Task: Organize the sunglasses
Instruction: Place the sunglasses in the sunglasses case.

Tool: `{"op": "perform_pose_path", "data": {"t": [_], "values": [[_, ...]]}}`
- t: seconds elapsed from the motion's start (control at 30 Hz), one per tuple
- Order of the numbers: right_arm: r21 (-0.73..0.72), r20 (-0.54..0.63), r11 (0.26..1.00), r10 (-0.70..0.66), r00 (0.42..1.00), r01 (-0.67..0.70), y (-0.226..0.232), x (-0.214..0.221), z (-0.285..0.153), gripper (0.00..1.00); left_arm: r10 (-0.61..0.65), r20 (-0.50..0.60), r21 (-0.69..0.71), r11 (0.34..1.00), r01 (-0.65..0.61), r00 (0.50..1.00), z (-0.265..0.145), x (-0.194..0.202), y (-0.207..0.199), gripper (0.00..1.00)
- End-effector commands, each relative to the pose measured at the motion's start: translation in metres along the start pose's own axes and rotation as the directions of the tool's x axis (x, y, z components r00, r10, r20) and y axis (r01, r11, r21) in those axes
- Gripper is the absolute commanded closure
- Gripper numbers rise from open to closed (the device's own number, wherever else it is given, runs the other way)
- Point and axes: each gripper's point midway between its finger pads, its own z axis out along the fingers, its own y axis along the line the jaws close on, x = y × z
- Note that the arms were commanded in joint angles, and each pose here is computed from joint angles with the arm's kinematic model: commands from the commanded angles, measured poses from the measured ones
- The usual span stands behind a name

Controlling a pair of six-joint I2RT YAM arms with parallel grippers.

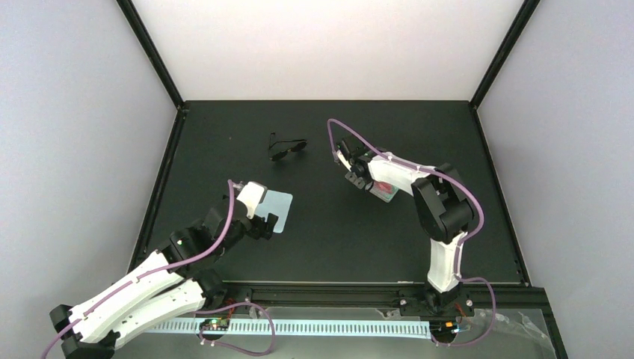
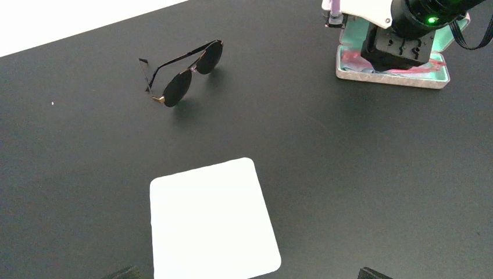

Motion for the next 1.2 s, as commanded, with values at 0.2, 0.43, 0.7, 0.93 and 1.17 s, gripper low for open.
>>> {"op": "perform_pose_path", "data": {"t": [0.2, 0.43, 0.7, 0.93, 1.17], "values": [[0.039, 0.004, 0.998, 0.048, 0.999, -0.048, -0.011, -0.008, 0.002, 0.38, 0.000, 0.033, -0.014, 1.000, 0.000, 0.999, -0.002, -0.006, 0.003, 0.01], [0.020, 0.036, 0.990, 0.136, 0.990, -0.137, -0.018, -0.020, -0.015, 0.31, 0.000, 0.032, -0.020, 1.000, 0.001, 0.999, -0.002, -0.006, 0.004, 0.01], [-0.051, 0.164, 0.966, 0.260, 0.951, -0.255, -0.032, -0.038, -0.068, 0.26, -0.099, 0.028, -0.164, 0.981, 0.103, 0.995, -0.007, 0.000, 0.030, 0.01], [-0.137, 0.248, 0.916, 0.400, 0.882, -0.377, -0.040, -0.039, -0.114, 0.27, -0.081, 0.067, -0.142, 0.986, 0.090, 0.994, -0.012, -0.007, 0.030, 0.01], [-0.165, 0.185, 0.789, 0.614, 0.767, -0.592, -0.069, -0.014, -0.125, 0.31, -0.104, 0.026, 0.109, 0.989, 0.100, 0.994, 0.000, -0.021, -0.022, 0.01]]}}
